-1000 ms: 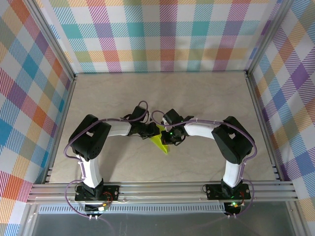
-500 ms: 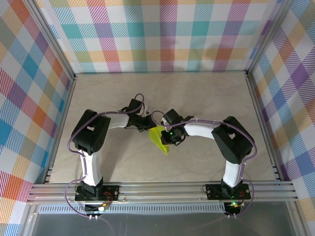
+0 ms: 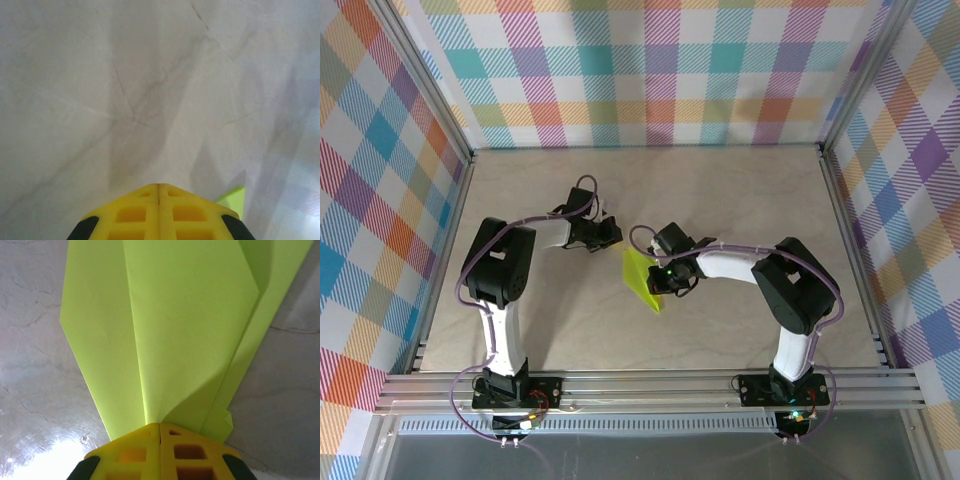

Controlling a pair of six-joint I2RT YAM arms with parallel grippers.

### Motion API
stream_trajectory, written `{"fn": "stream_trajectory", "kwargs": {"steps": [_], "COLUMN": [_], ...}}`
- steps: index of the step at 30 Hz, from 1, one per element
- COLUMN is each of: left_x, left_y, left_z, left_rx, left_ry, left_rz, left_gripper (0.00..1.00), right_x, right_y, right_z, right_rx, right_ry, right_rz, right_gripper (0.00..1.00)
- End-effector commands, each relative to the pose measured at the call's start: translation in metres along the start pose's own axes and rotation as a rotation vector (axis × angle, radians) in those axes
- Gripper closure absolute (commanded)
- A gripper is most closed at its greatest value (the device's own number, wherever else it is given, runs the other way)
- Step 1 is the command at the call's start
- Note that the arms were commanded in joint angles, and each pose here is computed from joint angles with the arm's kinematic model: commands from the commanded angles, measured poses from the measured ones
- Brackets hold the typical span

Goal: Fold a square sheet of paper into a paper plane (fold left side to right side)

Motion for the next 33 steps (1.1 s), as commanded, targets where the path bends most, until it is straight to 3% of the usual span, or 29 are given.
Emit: {"fn": "stream_trajectory", "kwargs": {"steps": [1,7,11,20,33], "left_x": [-0.01,-0.041,-0.05,-0.065,-0.098], "left_y": [-0.031,-0.071,-0.077,-0.052,-0.026], "left_z": [0.021,0.014,-0.002,-0.03,-0.038], "left_rx": [-0.062,-0.149,-0.152,-0.06,0.041], "left_ry": [-0.006,0.037,0.074,0.14,0.221], "left_rz": [-0.062,-0.114,-0.128,-0.104,-0.084], "left_gripper": [0.98,0.98,0.98,0.98,1.0], "right_x": [-0.063,-0.06,-0.058,-0.051,-0.001], "right_y": [-0.078,-0.072,-0.068,-0.053,0.025], "right_z": [-0.008,-0.008,-0.01,-0.008,0.026], "right_rx": [-0.273,-0.24,-0.218,-0.145,0.156], "right_ry": [0.209,0.201,0.199,0.183,0.074], "right_rz": [-0.106,-0.102,-0.107,-0.099,-0.029], "right_gripper": [1.0,1.0,1.0,1.0,1.0]}}
Point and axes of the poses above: each hand's point on the last joint's axis, 136 mm out from that joint toward the fingers, its own z axis back along the fingers, its own y axis along the line the jaws close on, x = y × z, the point moved 1 cm from there along z, back along the fingers, and after that the axes turned 10 degrees about -z, right-handed, at the moved point
